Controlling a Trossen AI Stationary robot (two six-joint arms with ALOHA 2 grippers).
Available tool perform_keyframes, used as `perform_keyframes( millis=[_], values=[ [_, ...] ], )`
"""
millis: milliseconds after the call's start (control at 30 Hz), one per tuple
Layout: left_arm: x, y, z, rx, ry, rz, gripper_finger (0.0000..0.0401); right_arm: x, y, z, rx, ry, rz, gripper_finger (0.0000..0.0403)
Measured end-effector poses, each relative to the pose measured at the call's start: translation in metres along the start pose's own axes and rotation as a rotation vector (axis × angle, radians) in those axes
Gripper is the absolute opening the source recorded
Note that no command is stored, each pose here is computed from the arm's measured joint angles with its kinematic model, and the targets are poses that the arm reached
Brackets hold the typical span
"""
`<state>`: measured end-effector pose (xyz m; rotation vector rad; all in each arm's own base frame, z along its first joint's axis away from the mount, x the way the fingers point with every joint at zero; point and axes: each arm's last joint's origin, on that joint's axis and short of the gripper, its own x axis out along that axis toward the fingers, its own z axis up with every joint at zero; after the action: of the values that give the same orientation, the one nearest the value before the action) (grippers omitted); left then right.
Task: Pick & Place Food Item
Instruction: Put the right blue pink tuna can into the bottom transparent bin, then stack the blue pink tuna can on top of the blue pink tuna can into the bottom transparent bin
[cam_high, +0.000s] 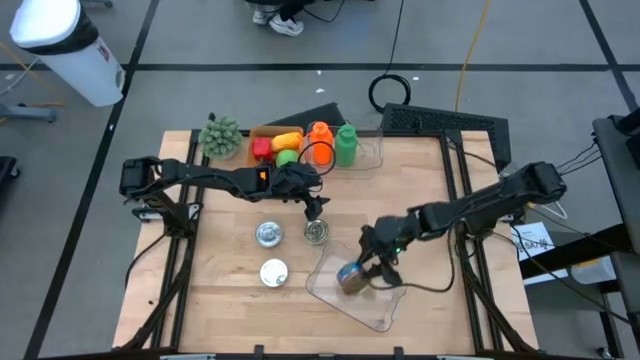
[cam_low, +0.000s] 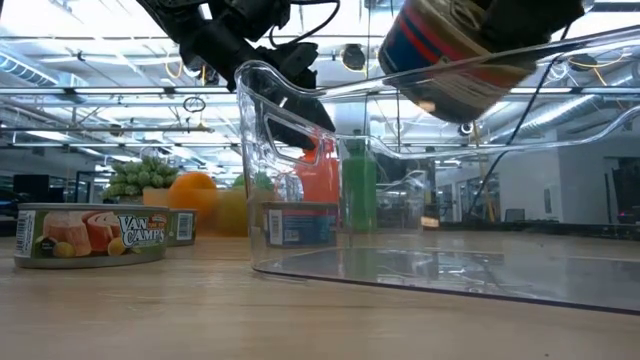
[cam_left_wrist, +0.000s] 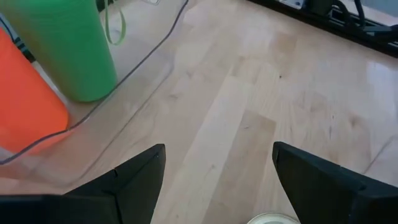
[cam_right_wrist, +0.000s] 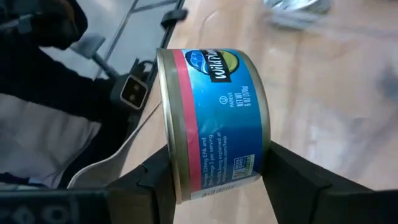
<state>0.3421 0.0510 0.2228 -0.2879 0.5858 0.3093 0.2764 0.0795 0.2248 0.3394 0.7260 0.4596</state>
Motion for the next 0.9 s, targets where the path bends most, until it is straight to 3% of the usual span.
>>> perform_keyframes(
  millis=[333,633,733,900],
  values=[
    [0.0,0.0,-0.001,-0.006,0.01,0.003,0.031,0.042,0.007,-0.029,0.0,0.169,0.011,0.0184],
    [0.0,-0.001,-0.002,-0.024,0.016,0.002,0.031,0.049,0.006,-0.03,-0.096,0.164,0.0,0.029],
    [0.0,-0.001,-0.003,-0.03,0.022,0.003,0.031,0.047,0.006,-0.029,-0.133,0.152,-0.007,0.0301],
    [-0.002,0.0,-0.004,-0.029,0.04,0.008,0.031,0.038,0.007,-0.022,-0.216,0.082,-0.113,0.0296]
  ],
)
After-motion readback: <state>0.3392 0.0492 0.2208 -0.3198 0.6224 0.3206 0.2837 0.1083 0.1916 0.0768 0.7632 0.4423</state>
